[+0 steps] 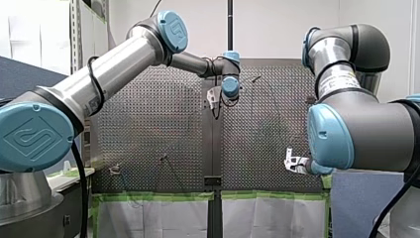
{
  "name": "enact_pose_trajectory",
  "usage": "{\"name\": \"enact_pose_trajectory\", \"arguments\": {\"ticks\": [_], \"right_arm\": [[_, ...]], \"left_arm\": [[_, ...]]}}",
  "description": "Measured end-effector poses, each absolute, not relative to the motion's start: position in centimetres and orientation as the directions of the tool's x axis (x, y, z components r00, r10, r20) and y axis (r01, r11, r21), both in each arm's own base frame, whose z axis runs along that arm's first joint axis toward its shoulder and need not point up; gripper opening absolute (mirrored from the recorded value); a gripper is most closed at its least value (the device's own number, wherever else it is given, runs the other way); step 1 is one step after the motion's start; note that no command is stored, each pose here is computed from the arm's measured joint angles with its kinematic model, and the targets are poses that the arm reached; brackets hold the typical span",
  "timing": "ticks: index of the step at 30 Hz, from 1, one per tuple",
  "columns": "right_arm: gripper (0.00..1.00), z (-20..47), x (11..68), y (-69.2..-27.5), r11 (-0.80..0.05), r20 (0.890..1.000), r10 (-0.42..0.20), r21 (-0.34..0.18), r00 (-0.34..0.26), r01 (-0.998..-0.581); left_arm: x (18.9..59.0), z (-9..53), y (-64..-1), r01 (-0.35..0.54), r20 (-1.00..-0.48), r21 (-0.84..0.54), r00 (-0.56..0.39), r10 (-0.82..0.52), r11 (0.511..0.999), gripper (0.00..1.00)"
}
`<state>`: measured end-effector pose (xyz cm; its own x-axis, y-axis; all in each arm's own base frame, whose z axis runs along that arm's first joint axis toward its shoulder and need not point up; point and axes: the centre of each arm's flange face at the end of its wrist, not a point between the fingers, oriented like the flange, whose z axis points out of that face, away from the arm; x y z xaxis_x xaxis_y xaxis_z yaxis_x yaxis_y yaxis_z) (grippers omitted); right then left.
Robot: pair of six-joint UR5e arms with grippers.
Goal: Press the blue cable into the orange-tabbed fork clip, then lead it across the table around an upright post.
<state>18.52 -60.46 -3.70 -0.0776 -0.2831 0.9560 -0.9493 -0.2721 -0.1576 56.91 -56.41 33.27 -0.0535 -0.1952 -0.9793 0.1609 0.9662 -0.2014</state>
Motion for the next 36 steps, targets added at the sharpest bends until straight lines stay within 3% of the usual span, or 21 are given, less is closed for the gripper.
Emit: {"name": "enact_pose_trajectory", "arguments": {"ticks": [14, 36], "right_arm": [[0.0, -11.4, 17.0, -59.0, -0.253, 0.948, -0.308, -0.163, -0.081, -0.954], [0.0, -15.6, 15.7, -60.0, -0.242, 0.947, -0.311, -0.157, -0.076, -0.957]], "left_arm": [[56.9, 33.3, -56.3, 0.15, -0.979, -0.202, -0.05, -0.197, 0.968, 1.0], [56.9, 33.2, -56.2, 0.14, -0.979, -0.201, -0.053, -0.195, 0.97, 1.0]]}}
